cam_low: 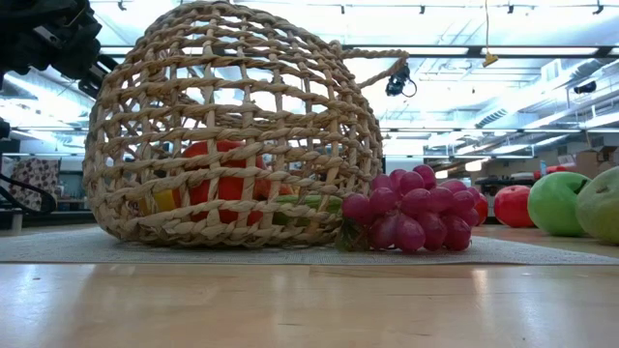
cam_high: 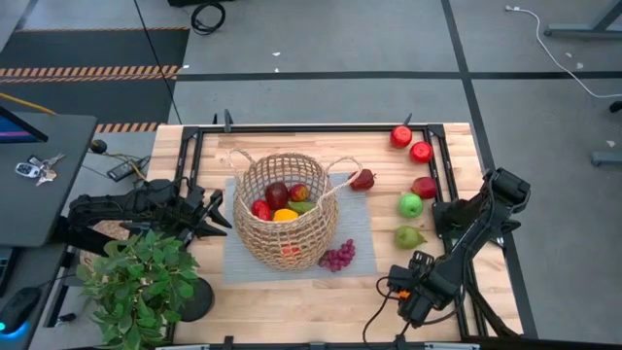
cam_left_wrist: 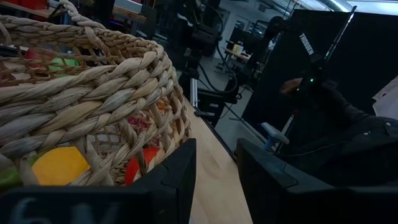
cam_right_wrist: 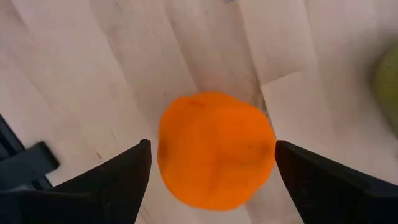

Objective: Build produce basket
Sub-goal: Put the orange into the brown basket

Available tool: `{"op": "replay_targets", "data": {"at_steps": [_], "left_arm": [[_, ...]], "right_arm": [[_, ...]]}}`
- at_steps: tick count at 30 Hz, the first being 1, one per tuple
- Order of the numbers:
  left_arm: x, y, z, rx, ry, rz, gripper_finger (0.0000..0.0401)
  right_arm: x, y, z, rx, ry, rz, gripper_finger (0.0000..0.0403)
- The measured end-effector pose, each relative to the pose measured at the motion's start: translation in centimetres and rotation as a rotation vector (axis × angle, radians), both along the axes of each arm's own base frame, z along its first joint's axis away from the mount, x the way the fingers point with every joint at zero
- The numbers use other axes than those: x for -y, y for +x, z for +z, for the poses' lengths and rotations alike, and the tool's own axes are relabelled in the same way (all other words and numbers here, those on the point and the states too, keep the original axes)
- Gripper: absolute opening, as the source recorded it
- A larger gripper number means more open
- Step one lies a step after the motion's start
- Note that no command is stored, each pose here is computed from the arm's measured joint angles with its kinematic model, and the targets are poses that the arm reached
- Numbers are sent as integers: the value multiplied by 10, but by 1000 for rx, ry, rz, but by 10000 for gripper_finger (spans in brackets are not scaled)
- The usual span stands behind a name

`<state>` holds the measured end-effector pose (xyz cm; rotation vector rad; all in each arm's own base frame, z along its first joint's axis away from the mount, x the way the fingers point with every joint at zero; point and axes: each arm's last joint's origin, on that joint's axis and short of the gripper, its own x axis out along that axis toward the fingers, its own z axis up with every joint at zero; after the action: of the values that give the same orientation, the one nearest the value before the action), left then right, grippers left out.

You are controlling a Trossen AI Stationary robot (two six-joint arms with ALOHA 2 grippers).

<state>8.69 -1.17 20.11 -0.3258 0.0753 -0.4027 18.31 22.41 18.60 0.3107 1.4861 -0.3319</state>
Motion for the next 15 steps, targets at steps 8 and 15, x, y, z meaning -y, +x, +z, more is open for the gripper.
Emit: {"op": "replay_targets", "data": {"at_steps": [8,15], "left_arm": [[0,0,0,1,0,-1,121],[0,0,0,0,0,0,121]], "right_arm": [[3,-3,-10,-1,-1,25,346],[6,-5,-21,20,9,15,346]]}}
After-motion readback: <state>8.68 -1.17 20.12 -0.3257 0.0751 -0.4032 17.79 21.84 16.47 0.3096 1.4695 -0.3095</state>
